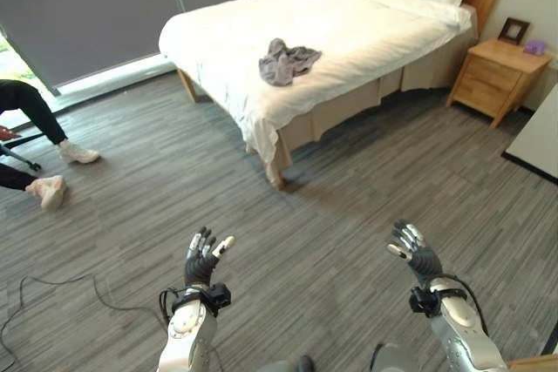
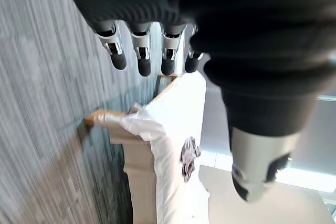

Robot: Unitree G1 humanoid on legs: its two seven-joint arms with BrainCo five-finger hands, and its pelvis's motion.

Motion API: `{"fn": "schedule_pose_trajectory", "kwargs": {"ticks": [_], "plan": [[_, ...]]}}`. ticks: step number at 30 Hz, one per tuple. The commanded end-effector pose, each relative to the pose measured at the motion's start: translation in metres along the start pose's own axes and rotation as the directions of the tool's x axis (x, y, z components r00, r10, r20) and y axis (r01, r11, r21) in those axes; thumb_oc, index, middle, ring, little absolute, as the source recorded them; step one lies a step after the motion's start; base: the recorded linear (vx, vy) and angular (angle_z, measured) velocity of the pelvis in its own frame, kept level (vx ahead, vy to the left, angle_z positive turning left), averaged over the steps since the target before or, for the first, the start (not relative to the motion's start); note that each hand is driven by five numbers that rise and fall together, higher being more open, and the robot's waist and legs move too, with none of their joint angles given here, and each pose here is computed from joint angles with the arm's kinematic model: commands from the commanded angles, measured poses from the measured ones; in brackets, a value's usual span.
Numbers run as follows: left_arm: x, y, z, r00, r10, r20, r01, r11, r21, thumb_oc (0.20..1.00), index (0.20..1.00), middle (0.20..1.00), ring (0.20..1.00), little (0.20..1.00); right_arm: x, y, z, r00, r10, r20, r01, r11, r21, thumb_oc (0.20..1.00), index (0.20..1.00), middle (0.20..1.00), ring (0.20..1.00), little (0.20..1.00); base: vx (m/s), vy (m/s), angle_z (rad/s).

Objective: Pick up bed clothes into laundry basket.

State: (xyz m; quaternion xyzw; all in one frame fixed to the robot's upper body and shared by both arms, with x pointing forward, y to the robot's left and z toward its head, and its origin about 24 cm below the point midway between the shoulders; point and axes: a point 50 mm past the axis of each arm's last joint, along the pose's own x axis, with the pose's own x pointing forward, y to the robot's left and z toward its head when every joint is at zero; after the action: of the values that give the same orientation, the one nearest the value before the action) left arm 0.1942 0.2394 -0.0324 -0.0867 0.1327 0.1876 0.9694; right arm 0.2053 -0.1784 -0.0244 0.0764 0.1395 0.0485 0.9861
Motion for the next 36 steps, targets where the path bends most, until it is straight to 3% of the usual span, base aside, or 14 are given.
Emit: {"fn": "schedule_pose_trajectory", "kwargs": {"ticks": [1, 12, 18, 21, 27, 36], "plan": [[0.006, 0.01, 0.039, 0.984, -0.025, 0.175, 0.014, 0.998, 0.062, 1.0, 1.0, 1.0, 1.0, 1.0, 0.007, -0.001, 0.028, 0.989, 0.0, 0.145, -0.007, 0.999, 0.045, 1.0, 1.0, 1.0, 1.0, 1.0, 0.19, -0.05, 0.21], [0.011, -0.011, 0.044, 0.976, -0.099, 0.196, 0.087, 0.994, 0.065, 1.0, 1.0, 1.0, 1.0, 1.0, 0.003, -0.007, 0.026, 0.991, -0.003, 0.134, -0.002, 0.999, 0.038, 1.0, 1.0, 1.0, 1.0, 1.0, 0.43, -0.145, 0.49], [0.012, -0.029, 0.05, 0.965, -0.146, 0.217, 0.16, 0.986, -0.052, 1.0, 1.0, 1.0, 1.0, 1.0, 0.01, -0.01, 0.039, 0.985, 0.007, 0.175, -0.023, 0.996, 0.089, 1.0, 1.0, 1.0, 1.0, 1.0, 0.41, -0.325, 0.19], [0.014, -0.035, 0.047, 0.97, -0.14, 0.198, 0.162, 0.982, -0.098, 1.0, 1.0, 1.0, 1.0, 1.0, 0.013, -0.015, 0.043, 0.984, -0.026, 0.174, 0.02, 0.999, 0.036, 1.0, 1.0, 1.0, 1.0, 1.0, 0.53, -0.366, -0.2], [0.01, -0.031, 0.029, 0.981, -0.132, 0.14, 0.145, 0.985, -0.091, 1.0, 1.0, 1.0, 1.0, 1.0, 0.006, -0.018, 0.039, 0.988, 0.007, 0.153, 0.006, 0.997, -0.083, 1.0, 1.0, 1.0, 1.0, 1.0, 0.61, 0.08, -0.38], [0.014, -0.032, 0.036, 0.98, -0.109, 0.165, 0.124, 0.989, -0.085, 1.0, 1.0, 1.0, 1.0, 1.0, 0.002, 0.0, 0.023, 0.993, 0.043, 0.111, -0.042, 0.999, -0.009, 1.0, 1.0, 1.0, 1.0, 1.0, 0.42, 0.174, -0.42]]}}
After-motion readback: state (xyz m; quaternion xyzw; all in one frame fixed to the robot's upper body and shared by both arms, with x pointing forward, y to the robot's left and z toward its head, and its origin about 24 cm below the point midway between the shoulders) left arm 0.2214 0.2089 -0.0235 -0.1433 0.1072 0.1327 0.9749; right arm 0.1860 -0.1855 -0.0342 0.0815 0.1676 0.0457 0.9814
